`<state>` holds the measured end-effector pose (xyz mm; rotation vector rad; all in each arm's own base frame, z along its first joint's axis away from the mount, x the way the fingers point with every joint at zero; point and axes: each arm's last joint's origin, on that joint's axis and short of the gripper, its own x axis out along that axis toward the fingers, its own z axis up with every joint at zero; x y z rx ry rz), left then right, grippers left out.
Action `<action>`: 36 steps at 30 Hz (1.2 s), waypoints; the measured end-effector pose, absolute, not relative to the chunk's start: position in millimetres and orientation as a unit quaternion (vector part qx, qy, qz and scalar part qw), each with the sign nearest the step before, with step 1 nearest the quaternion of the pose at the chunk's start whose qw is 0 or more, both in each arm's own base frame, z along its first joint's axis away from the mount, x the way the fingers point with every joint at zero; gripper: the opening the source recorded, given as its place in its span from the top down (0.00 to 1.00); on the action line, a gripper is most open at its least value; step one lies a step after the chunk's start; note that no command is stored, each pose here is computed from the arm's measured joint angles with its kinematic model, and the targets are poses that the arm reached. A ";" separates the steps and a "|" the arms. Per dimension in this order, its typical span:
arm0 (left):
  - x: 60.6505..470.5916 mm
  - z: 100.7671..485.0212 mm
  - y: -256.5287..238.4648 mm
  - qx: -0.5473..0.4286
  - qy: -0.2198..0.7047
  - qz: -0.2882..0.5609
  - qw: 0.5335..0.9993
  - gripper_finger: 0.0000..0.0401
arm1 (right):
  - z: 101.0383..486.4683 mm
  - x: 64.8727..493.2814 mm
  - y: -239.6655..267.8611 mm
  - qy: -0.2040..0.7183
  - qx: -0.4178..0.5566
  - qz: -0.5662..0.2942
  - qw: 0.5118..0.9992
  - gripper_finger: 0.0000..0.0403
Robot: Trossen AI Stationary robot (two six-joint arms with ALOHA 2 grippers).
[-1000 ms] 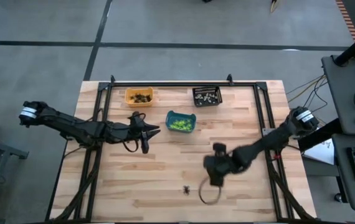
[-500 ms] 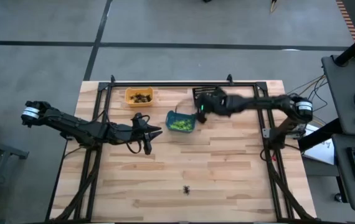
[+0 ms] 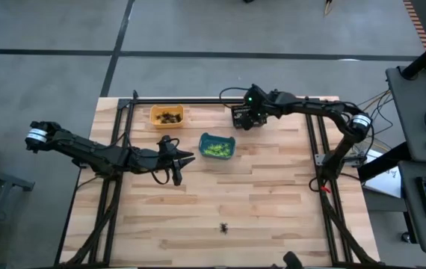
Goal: Sort Halloween decoration
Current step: Put the black spider toy into the yellow bin
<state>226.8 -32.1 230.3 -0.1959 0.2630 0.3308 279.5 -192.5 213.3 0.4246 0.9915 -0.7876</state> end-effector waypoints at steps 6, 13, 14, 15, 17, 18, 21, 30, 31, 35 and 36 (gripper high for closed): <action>226.9 230.4 -32.1 -0.090 0.131 0.163 0.974 0.85 | 214.0 280.8 -192.6 0.454 0.195 -0.365 0.789 0.97; 226.9 230.4 -32.1 -0.090 0.131 0.163 0.974 0.85 | 213.9 281.1 -192.3 0.449 0.208 -0.368 0.787 0.93; 226.9 230.5 -32.1 -0.090 0.131 0.163 0.974 0.85 | 213.9 281.1 -192.3 0.447 0.212 -0.370 0.786 0.91; 226.9 230.5 -32.1 -0.091 0.130 0.163 0.974 0.85 | 213.9 281.1 -192.3 0.446 0.214 -0.372 0.786 0.89; 227.0 230.6 -32.1 -0.091 0.130 0.163 0.974 0.85 | 213.9 281.1 -192.4 0.445 0.214 -0.372 0.786 0.85; 227.0 230.6 -32.1 -0.091 0.130 0.163 0.974 0.85 | 214.0 281.2 -192.5 0.445 0.214 -0.373 0.786 0.82; 227.0 230.6 -32.1 -0.091 0.130 0.163 0.974 0.85 | 214.1 281.2 -192.5 0.444 0.215 -0.373 0.786 0.76; 226.9 230.2 -32.3 -0.100 0.131 0.160 0.973 0.85 | 236.0 286.0 -169.5 0.419 0.196 -0.354 0.813 0.69; 226.9 230.2 -32.3 -0.101 0.130 0.160 0.973 0.85 | 239.7 287.4 -164.0 0.414 0.194 -0.348 0.818 0.69; 226.9 230.2 -32.3 -0.104 0.130 0.161 0.973 0.85 | 253.1 293.8 -139.9 0.398 0.179 -0.321 0.840 0.72; 226.9 230.2 -32.3 -0.106 0.130 0.161 0.973 0.85 | 255.9 296.0 -133.7 0.391 0.177 -0.317 0.846 0.72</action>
